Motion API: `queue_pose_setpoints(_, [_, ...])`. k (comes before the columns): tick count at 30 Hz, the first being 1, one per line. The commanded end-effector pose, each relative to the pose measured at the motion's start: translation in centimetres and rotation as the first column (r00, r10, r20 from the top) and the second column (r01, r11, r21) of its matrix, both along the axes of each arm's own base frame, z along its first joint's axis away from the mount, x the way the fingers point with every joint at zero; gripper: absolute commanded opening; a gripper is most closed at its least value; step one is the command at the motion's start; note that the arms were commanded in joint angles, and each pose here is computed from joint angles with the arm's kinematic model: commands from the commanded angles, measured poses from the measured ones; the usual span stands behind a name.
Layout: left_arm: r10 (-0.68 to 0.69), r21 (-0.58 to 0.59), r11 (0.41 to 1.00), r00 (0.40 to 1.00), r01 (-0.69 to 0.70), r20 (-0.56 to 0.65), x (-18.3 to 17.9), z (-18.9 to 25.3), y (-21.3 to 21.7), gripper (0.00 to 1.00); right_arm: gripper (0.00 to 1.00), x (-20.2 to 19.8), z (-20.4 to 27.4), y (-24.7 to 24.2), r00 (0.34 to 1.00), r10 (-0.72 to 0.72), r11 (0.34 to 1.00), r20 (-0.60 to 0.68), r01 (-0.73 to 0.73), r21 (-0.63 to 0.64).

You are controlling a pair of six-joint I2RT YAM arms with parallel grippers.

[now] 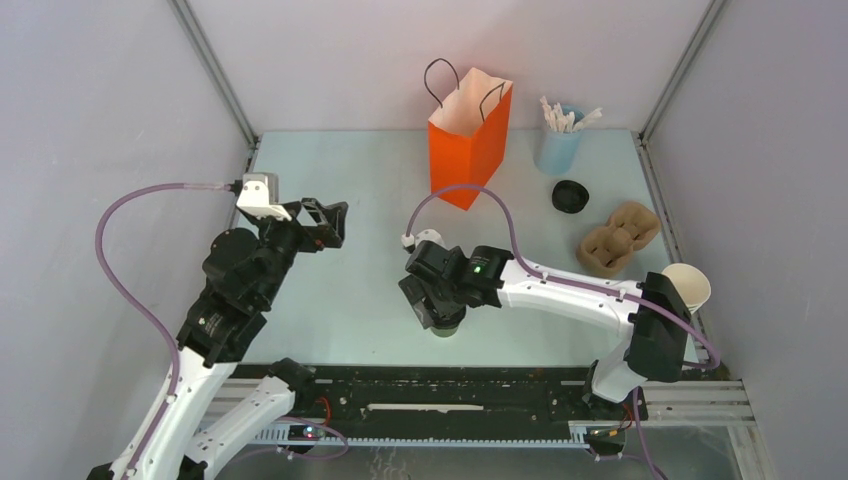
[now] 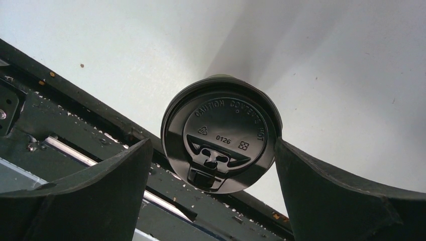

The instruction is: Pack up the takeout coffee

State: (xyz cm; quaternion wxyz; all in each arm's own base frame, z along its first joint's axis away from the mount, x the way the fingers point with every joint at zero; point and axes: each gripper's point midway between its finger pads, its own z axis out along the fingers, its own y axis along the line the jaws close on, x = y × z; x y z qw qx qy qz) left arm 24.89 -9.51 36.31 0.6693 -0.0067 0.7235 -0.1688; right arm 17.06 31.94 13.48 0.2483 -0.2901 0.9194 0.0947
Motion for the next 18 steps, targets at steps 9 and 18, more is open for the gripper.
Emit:
queue_pose_setpoints(9, [-0.011, 0.023, 1.0, 1.0, 0.011, 0.006, 0.5, -0.5, -0.3, 1.0, 1.0, 0.5, 1.8, 0.4, 0.999, -0.008, 1.0, 0.049, 0.007, 0.013])
queue_pose_setpoints(18, [-0.013, 0.025, 1.0, 1.0, 0.013, 0.001, 0.6, -0.7, -0.3, 1.0, 1.0, 0.3, 1.1, -0.2, 0.999, -0.015, 1.0, 0.039, 0.016, -0.022])
